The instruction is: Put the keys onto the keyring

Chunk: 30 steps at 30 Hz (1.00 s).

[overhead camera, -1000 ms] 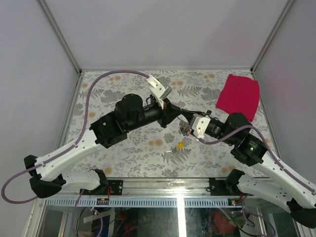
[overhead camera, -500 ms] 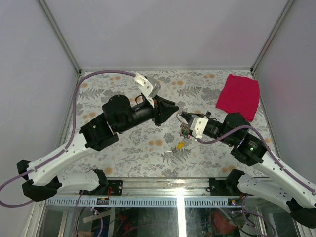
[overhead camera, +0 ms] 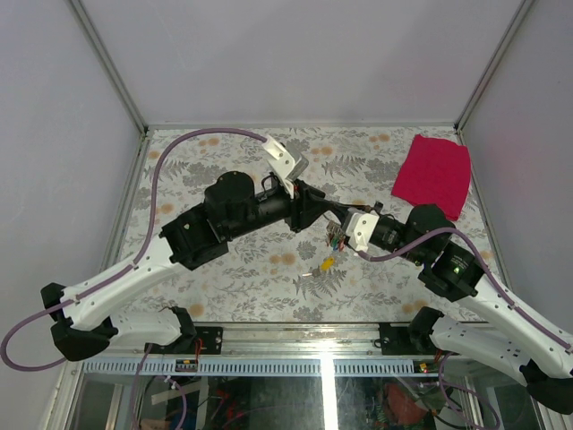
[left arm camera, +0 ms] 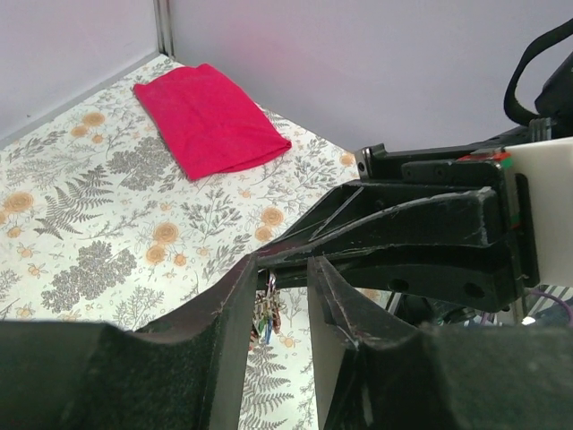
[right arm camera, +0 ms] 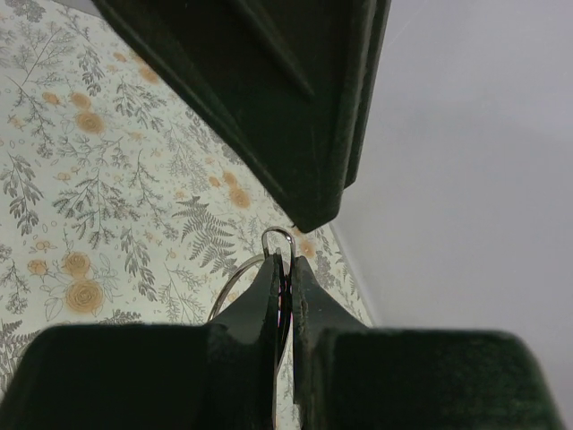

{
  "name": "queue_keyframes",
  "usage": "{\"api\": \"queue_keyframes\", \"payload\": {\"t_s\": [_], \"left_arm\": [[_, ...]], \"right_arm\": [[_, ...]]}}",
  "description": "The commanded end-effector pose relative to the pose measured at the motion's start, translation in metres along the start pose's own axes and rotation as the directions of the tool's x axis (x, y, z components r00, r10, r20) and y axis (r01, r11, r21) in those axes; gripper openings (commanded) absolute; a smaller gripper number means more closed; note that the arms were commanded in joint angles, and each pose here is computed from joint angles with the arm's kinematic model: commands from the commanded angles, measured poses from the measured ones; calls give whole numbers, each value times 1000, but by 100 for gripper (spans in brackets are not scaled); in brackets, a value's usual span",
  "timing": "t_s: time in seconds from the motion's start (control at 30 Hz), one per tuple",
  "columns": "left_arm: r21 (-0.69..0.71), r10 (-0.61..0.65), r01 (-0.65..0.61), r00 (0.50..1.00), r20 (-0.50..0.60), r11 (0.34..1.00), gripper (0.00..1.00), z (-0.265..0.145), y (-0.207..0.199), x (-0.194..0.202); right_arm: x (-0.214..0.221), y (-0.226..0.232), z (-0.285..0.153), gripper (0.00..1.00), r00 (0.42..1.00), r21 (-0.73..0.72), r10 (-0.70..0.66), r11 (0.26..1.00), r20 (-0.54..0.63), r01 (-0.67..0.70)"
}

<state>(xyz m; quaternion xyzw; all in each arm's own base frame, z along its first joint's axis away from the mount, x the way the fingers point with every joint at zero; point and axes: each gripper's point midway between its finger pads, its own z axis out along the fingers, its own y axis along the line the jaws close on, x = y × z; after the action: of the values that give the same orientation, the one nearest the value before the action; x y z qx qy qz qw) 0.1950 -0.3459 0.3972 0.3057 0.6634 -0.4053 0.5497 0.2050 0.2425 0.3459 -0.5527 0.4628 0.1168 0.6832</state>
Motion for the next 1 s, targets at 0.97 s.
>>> {"api": "queue_keyframes", "payload": {"t_s": [0.97], "left_arm": [[-8, 16, -16, 1000, -19, 1000, 0, 8, 4, 5]], "right_arm": [[-41, -39, -13, 29, 992, 145, -44, 989, 116, 27]]}}
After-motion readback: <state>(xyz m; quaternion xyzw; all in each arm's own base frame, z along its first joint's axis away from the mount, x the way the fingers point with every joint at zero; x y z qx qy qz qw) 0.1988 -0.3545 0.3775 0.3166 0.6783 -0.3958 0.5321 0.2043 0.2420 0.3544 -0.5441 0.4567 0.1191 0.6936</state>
